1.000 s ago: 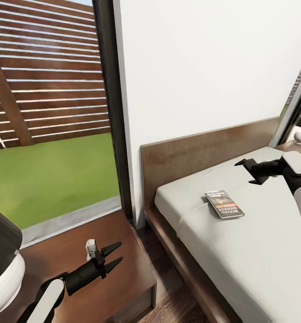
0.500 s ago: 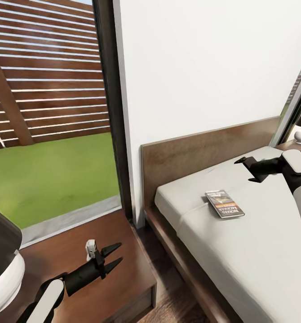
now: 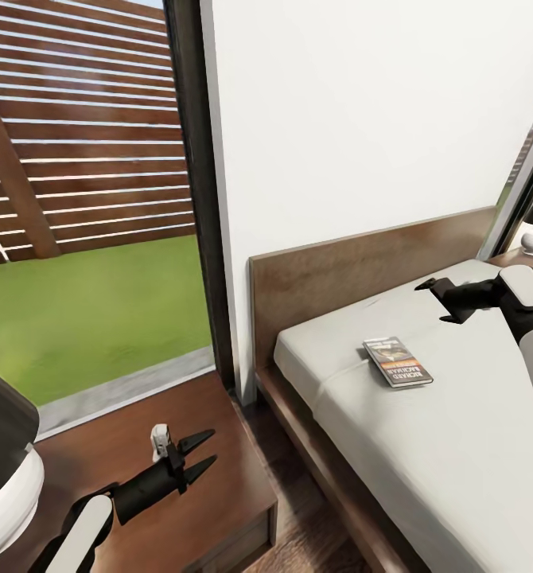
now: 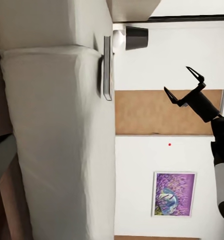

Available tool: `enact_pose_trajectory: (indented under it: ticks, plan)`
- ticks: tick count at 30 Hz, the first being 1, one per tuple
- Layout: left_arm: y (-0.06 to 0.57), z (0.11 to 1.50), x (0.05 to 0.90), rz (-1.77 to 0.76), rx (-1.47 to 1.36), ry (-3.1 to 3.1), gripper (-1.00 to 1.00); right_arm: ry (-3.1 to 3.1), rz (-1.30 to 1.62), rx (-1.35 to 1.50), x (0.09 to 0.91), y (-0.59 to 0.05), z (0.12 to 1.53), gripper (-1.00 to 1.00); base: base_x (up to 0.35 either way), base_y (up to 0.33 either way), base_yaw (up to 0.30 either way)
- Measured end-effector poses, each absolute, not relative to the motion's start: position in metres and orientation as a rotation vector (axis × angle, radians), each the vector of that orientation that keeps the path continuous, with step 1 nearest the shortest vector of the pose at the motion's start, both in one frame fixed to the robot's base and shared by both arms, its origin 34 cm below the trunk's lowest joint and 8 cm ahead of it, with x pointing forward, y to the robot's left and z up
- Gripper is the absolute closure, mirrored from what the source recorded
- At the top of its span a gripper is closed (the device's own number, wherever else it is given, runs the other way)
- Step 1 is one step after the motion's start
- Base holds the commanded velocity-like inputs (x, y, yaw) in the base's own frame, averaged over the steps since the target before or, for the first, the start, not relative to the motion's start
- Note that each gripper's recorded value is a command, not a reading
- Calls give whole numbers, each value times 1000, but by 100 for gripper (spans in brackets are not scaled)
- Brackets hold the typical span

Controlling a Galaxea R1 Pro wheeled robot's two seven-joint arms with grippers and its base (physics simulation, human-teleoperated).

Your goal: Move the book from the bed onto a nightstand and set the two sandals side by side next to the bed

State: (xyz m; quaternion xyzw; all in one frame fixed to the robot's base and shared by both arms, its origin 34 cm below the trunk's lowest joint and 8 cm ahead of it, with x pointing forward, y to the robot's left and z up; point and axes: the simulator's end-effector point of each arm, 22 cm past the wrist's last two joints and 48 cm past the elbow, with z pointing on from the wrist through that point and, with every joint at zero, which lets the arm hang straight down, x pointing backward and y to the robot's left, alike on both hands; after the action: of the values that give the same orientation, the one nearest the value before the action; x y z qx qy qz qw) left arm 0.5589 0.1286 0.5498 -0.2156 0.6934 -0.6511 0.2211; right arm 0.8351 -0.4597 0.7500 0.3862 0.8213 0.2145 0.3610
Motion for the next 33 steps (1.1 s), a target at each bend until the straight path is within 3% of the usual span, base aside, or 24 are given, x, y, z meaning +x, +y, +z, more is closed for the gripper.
enact_pose_trajectory:
  ticks: [33]
  plan:
    - [129, 540, 558, -1799, -617, 1931, -100, 2110, 537, 1022, 839, -468, 737, -100, 0, 0, 0]
